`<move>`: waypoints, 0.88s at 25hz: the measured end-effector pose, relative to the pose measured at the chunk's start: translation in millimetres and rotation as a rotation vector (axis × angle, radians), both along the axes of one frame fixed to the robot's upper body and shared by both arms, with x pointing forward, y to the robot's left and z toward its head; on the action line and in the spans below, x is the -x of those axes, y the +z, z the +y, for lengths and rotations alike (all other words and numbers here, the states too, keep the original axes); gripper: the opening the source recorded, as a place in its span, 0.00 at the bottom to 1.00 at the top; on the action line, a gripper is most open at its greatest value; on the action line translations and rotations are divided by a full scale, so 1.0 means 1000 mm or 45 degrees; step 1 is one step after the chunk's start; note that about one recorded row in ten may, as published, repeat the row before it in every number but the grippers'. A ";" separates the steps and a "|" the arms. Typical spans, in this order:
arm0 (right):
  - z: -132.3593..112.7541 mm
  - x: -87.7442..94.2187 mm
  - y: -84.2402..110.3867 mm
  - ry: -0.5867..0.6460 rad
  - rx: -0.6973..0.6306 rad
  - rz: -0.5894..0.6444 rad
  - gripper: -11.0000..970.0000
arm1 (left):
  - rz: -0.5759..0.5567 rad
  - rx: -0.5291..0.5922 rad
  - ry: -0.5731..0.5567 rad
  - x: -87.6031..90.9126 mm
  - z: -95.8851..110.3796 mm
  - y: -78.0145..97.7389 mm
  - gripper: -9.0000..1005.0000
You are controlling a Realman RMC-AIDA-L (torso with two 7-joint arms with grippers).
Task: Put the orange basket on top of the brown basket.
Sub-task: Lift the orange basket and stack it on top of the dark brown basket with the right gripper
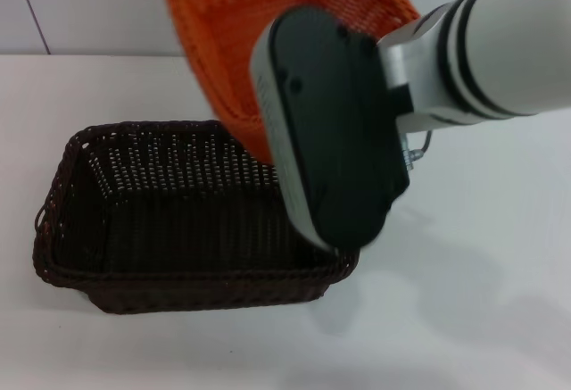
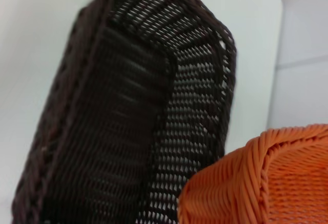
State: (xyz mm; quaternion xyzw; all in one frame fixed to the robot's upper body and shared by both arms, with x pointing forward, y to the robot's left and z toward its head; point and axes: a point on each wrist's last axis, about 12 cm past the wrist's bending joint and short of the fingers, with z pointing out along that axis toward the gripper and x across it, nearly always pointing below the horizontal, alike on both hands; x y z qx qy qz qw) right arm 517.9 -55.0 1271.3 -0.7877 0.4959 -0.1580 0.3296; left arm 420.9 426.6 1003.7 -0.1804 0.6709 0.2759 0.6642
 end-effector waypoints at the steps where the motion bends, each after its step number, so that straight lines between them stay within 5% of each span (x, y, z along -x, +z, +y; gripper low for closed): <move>1: 0.002 0.002 -0.002 0.034 0.020 -0.010 0.17 | 0.000 0.000 0.001 0.000 0.000 0.000 0.77; 7: 0.004 0.024 -0.017 0.301 0.085 -0.027 0.17 | 0.004 0.017 0.007 0.004 -0.001 -0.003 0.77; 22: -0.016 0.042 -0.038 0.669 0.160 -0.193 0.18 | -0.004 0.074 0.017 0.010 0.001 -0.006 0.77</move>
